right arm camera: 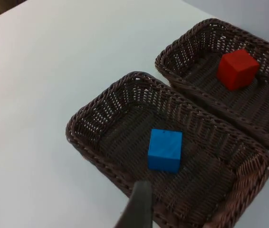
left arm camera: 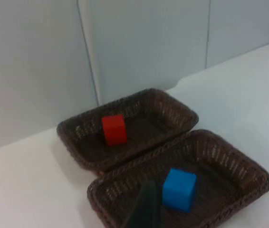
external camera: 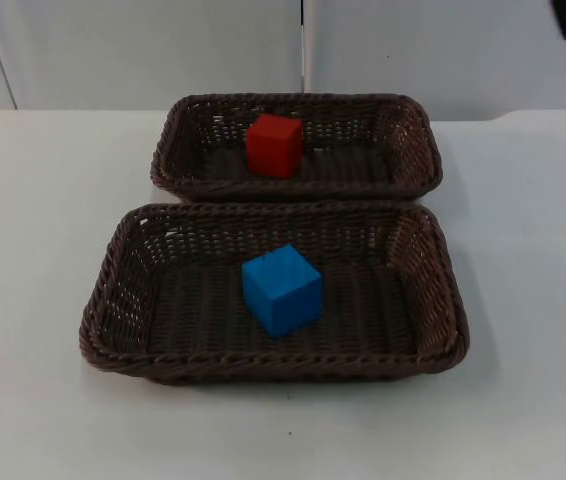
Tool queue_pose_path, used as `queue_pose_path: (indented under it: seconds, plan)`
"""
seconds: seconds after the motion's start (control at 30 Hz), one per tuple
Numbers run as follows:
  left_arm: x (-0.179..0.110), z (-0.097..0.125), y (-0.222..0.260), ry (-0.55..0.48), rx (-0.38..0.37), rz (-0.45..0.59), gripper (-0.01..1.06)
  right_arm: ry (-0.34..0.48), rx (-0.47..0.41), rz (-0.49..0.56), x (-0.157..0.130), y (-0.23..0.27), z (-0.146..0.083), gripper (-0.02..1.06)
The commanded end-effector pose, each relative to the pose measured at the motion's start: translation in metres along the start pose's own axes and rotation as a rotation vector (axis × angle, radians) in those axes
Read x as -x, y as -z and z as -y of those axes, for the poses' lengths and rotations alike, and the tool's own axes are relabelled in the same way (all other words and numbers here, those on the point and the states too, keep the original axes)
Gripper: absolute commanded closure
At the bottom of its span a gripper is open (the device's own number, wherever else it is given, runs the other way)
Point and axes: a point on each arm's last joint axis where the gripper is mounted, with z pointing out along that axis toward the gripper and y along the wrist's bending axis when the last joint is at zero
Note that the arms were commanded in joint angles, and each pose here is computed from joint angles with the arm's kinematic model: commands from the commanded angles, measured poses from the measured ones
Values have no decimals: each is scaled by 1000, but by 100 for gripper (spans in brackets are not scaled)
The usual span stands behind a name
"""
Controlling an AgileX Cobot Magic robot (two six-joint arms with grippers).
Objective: Pick up one cube with the left hand and place it into the upper basket. Pick up one cube with the right hand and place it into the lower basket.
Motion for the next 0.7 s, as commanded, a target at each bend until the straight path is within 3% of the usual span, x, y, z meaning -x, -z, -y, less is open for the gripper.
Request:
queue_pose_path:
  seconds: [0.0,0.5,0.67]
  plan:
    - [-6,-1,4,21,23,-25,29,16,-1,57,-11,20,0,29]
    - [-23,3,32,25,68,-20,29,24,-5,230,-70,86,1,29]
    - [-31,4,37,22,74,-27,29,23,-6,236,-85,103,1,29]
